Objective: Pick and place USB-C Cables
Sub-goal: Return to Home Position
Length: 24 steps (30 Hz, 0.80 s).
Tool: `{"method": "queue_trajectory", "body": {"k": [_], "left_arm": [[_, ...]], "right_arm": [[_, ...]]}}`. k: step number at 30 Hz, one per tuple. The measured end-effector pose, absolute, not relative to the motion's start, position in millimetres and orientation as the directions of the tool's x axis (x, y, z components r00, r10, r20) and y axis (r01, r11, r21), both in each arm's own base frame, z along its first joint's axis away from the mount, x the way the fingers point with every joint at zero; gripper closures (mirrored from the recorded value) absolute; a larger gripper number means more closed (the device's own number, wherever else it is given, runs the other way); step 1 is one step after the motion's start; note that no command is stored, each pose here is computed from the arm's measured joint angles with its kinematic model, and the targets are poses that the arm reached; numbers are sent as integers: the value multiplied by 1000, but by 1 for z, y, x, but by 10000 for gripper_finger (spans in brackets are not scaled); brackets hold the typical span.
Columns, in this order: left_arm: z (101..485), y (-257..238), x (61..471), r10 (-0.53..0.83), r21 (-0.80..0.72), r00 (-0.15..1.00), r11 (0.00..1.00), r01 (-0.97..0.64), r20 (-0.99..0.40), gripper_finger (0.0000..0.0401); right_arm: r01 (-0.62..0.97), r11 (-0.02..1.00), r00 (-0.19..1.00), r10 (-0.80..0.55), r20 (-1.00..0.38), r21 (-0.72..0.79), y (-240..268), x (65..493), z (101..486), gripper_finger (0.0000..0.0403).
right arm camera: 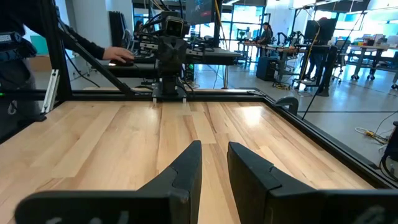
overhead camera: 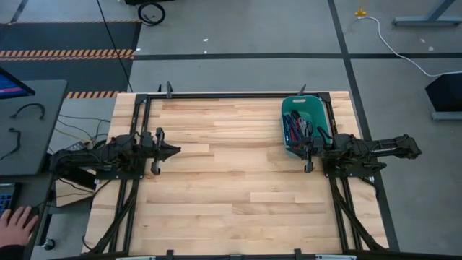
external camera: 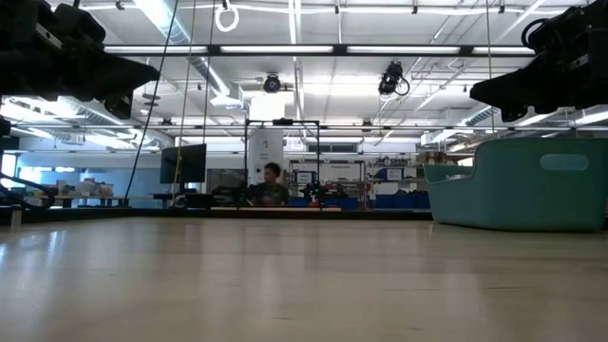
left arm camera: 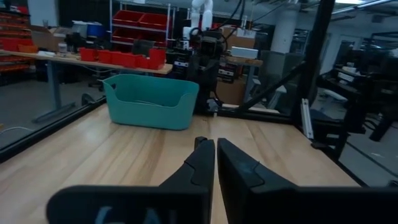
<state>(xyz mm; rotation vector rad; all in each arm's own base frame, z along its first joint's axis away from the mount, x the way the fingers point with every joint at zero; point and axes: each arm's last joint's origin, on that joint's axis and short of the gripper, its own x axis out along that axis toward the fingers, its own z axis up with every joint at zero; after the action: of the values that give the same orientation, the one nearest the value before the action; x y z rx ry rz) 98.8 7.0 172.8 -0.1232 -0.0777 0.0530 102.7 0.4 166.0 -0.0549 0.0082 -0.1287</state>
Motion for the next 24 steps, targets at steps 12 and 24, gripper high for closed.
{"method": "queue_trajectory", "body": {"k": [12, 24], "left_arm": [[173, 6, 99, 44, -125, 996, 992, -35, 74, 373], [173, 6, 99, 44, -125, 996, 992, -35, 74, 368]], "right_arm": [[128, 990, 992, -129, -5, -55, 0, 103, 166, 321], [128, 990, 992, -129, -5, -55, 0, 103, 166, 321]]}}
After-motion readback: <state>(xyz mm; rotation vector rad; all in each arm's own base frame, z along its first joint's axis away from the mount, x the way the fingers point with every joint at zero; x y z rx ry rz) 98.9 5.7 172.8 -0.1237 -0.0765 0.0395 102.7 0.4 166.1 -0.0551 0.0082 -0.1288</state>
